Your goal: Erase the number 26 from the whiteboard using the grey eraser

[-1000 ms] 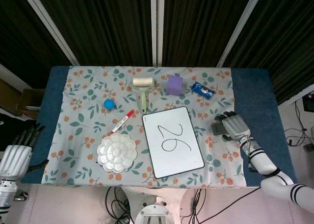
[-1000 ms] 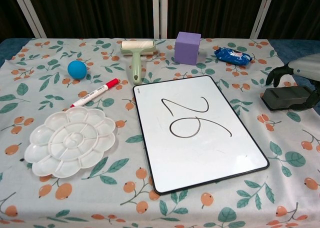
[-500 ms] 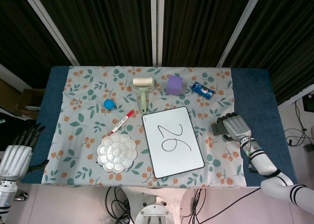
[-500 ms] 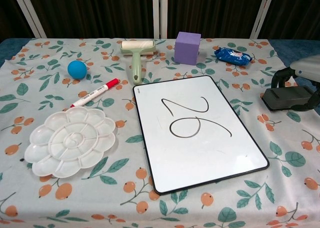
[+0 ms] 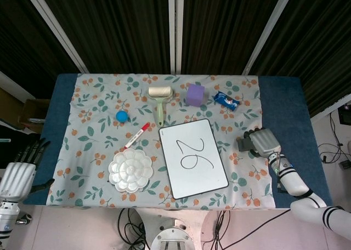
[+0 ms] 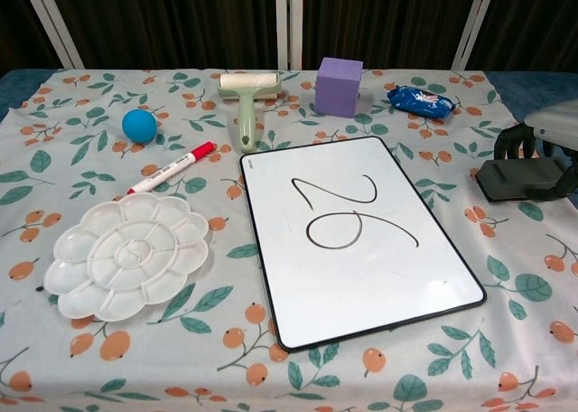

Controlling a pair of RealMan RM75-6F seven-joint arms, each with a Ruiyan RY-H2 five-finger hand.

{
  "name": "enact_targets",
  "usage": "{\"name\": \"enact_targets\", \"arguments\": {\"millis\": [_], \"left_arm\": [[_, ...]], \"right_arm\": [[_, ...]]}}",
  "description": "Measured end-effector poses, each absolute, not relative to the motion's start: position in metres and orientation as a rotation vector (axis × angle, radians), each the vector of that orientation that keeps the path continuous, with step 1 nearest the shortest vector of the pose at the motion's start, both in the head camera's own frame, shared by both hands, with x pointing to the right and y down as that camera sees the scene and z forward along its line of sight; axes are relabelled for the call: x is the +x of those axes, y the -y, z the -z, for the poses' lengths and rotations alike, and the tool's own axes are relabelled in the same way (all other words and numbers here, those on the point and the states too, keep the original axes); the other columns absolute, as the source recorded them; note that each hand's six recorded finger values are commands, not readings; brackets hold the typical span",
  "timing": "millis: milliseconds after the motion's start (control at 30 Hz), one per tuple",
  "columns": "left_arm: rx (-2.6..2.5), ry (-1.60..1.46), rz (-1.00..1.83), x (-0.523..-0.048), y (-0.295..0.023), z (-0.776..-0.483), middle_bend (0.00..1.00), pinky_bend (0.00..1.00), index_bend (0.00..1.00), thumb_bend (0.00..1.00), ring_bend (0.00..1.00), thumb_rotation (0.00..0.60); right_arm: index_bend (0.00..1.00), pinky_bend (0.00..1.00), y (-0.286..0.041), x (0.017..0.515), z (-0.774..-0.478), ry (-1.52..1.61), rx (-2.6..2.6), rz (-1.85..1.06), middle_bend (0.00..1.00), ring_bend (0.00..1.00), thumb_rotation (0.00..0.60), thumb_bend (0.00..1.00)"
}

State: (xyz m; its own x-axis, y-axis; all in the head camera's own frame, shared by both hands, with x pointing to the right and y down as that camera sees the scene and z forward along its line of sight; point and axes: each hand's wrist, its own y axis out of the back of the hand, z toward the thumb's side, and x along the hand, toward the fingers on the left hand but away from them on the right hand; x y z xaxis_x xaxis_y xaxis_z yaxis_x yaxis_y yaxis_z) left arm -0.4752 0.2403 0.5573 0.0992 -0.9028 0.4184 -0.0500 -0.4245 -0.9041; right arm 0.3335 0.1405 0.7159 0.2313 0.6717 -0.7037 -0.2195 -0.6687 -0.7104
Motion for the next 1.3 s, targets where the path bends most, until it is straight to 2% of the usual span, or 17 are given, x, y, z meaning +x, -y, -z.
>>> {"name": "enact_targets", "arguments": {"millis": [400,700,1033,1300], "left_arm": [[-1.619,-0.959,1.419,-0.476,-0.240,-0.557,0.04,0.18,0.03,0.00,0.04,0.600],[-1.620,-0.963,1.421,-0.477,-0.241,-0.558,0.04,0.18,0.03,0.00,0.04,0.600],[-1.616,-0.972,1.432,-0.482,-0.243,-0.558,0.05,0.18,0.03,0.00,0.04,0.600],[-1.617,-0.977,1.433,-0.484,-0.244,-0.558,0.05,0.18,0.03,0.00,0.04,0.600]], "right_arm": [[0.63,0.57,-0.135,0.330,-0.705,0.471,-1.765,-1.479,0.55,0.49,0.600,0.24],[0.70,0.64,-0.133,0.302,-0.677,0.512,-1.825,-1.341,0.60,0.55,0.600,0.26],[0.76,0.69,-0.186,0.232,-0.649,0.281,-1.909,-1.112,0.64,0.59,0.600,0.25],[0.77,0.70,-0.214,0.216,-0.650,0.130,-1.846,-1.079,0.66,0.60,0.600,0.26]]}}
